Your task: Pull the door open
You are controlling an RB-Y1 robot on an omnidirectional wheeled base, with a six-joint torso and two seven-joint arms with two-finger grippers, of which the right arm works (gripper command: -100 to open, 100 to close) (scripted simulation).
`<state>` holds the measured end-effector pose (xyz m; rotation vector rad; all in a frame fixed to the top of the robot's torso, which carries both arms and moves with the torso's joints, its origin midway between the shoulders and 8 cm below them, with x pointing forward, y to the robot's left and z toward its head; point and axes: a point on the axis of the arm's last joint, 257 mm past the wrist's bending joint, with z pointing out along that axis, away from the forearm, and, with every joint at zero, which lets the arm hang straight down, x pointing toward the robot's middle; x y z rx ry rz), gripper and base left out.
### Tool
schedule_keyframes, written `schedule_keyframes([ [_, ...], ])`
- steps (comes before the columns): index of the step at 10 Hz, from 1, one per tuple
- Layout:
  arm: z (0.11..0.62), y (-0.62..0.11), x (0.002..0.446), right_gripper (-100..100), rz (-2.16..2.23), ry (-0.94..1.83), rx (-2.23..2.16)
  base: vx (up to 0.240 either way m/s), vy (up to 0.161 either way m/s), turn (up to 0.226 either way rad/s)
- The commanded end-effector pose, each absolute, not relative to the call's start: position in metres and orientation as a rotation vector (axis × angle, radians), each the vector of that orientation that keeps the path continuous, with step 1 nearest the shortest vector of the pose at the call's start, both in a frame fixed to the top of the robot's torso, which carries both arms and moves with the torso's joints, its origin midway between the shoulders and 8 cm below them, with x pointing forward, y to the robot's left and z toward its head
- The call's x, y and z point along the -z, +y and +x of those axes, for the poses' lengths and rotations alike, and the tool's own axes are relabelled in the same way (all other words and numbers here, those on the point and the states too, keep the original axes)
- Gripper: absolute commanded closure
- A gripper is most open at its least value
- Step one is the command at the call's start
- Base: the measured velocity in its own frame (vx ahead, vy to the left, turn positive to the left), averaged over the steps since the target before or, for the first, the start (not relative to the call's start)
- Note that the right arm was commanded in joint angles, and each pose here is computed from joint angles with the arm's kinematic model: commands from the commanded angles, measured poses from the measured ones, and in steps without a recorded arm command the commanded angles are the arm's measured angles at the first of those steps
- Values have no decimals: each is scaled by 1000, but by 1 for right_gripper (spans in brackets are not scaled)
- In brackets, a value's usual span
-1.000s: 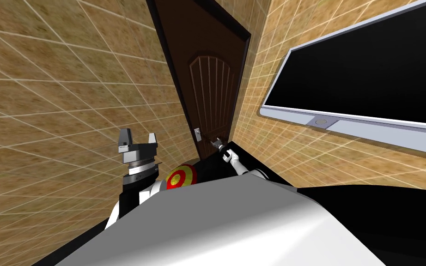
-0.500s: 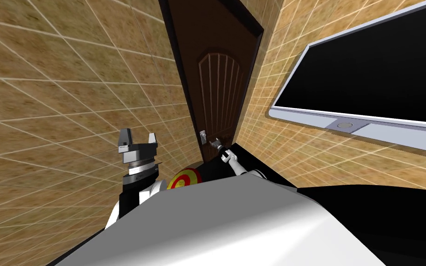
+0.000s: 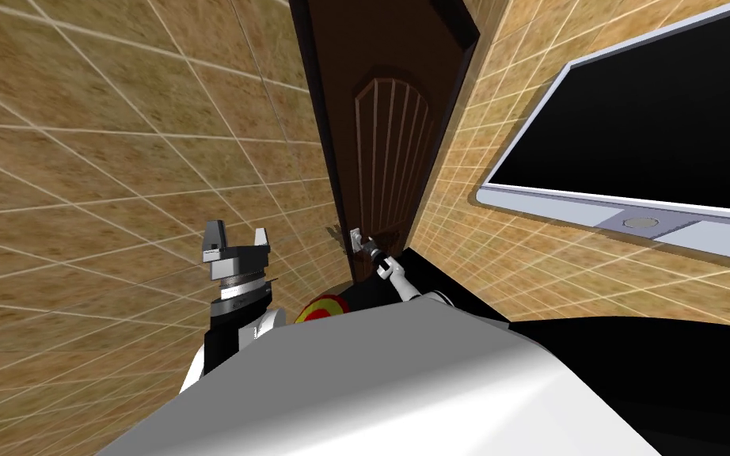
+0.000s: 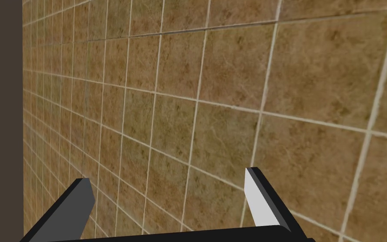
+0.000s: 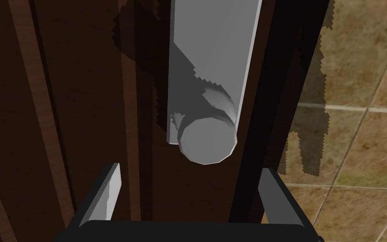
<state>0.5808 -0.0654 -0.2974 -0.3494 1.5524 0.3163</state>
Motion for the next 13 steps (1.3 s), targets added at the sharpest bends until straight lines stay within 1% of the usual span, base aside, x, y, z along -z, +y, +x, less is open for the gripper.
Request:
schedule_keyframes([
  [1,580,-62,297,-100,-345,1552,-322,176,94,8],
  [3,579,-58,296,-100,-341,1552,-328,185,101,7],
  [4,580,-59,297,-100,-343,1551,-326,75,35,-1],
  [5,580,-59,297,100,-343,1551,-326,-9,-2,1],
  [10,580,-59,297,100,-343,1551,-326,-14,-7,3],
  [13,580,-71,300,100,-285,1568,-355,-107,-87,74],
])
